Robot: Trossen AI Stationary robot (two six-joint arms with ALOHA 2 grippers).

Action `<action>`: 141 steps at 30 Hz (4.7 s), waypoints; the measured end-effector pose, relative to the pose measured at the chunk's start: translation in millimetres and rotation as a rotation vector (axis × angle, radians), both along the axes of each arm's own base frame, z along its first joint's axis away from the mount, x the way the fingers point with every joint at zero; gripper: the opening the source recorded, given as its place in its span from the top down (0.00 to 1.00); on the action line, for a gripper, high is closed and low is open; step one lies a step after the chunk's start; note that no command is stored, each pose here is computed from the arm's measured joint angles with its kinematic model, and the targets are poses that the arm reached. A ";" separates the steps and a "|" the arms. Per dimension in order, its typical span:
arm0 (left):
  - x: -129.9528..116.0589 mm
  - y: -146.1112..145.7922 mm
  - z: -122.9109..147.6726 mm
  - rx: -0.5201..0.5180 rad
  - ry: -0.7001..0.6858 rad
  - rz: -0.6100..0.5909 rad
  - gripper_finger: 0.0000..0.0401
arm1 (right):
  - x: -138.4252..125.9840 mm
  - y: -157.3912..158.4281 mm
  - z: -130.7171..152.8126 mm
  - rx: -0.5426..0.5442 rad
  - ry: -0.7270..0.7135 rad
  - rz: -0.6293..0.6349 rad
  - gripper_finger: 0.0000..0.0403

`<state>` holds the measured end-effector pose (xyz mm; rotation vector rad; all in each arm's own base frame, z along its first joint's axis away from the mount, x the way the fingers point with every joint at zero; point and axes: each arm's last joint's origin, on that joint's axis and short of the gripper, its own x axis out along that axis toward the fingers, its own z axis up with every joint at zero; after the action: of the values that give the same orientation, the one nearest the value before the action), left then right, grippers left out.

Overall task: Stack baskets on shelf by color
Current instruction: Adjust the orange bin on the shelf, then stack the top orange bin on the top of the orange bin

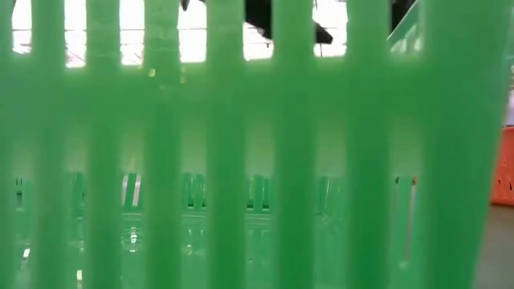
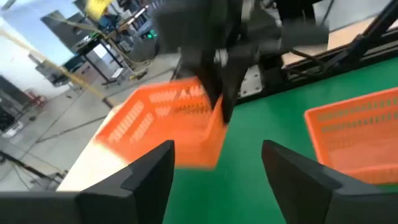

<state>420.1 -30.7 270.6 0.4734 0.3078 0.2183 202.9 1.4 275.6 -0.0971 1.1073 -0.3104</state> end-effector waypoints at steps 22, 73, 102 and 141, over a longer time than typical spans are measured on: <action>28.2 -8.3 -18.0 0.031 0.182 -0.088 0.64 | 22.4 52.7 -0.4 -0.040 -0.168 0.162 1.00; -47.4 189.8 33.0 -0.119 0.512 -0.007 0.96 | -60.2 54.2 43.9 -0.326 -0.956 -0.038 0.61; -29.6 79.1 81.7 -0.063 0.160 -0.206 0.47 | -65.6 63.2 47.2 -0.312 -0.980 0.033 0.61; 151.3 3.4 -98.9 -0.543 0.329 -0.014 0.56 | -70.0 71.2 59.7 -0.363 -1.035 0.119 0.61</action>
<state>571.4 -27.3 171.7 -0.0305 0.6629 0.0351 132.9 72.6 335.3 -0.2849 0.0116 -0.3842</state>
